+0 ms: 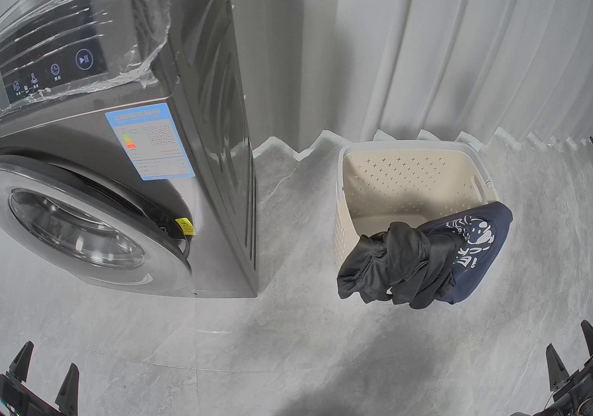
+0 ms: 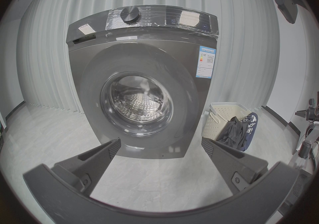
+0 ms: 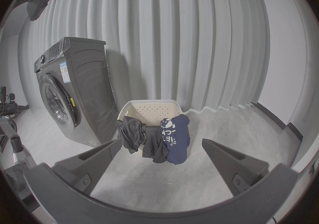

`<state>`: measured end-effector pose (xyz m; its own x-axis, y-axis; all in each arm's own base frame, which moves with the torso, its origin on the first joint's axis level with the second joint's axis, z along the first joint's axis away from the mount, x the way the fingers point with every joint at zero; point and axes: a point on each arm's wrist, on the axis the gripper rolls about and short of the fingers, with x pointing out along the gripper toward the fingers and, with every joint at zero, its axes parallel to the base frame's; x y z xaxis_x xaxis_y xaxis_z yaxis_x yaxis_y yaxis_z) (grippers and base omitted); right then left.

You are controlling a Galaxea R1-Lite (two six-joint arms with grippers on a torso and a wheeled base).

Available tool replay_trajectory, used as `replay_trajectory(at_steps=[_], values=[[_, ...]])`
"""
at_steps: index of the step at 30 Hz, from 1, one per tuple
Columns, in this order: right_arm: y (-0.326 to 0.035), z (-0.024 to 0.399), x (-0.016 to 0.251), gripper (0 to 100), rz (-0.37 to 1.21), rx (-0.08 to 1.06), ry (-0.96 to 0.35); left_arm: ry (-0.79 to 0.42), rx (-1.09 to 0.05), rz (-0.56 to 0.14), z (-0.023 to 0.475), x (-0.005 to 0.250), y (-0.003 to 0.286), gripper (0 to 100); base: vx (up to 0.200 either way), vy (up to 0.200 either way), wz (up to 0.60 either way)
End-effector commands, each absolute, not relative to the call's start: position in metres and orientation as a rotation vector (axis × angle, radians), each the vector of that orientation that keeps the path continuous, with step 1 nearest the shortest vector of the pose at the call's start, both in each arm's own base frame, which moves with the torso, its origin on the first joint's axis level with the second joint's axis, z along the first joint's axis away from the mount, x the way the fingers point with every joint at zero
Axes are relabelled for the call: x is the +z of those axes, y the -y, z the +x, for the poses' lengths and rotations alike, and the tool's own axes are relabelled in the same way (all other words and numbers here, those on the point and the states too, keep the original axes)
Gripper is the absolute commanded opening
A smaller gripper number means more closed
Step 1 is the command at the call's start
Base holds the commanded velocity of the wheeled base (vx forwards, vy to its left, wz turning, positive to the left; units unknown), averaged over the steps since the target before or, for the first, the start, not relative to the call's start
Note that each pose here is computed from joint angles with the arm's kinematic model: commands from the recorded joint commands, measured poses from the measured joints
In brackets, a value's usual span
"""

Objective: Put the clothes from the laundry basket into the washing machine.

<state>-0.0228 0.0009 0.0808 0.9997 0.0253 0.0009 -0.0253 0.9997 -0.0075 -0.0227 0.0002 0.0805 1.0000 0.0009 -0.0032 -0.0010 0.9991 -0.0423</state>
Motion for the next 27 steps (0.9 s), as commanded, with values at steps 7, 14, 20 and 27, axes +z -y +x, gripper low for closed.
replay_trajectory(at_steps=[7,14,20,27], values=[[-0.0009,-0.0218,0.0758,100,-0.007,0.026,-0.014,-0.008,0.002,-0.043,-0.0224,0.0762,-0.0002,100,0.0,0.2,0.0],[-0.0009,-0.0218,0.0758,100,-0.007,0.025,-0.014,-0.008,0.002,-0.043,-0.0224,0.0762,-0.0002,100,0.0,0.086,0.0],[-0.001,-0.0218,0.0758,100,-0.007,0.025,-0.014,-0.008,0.002,-0.043,-0.0224,0.0762,-0.0002,100,-0.033,0.0,0.0],[-0.0009,-0.0218,0.0758,100,-0.007,0.026,-0.014,-0.008,0.002,-0.041,-0.0224,0.0762,-0.0002,100,-0.2,0.0,0.0]])
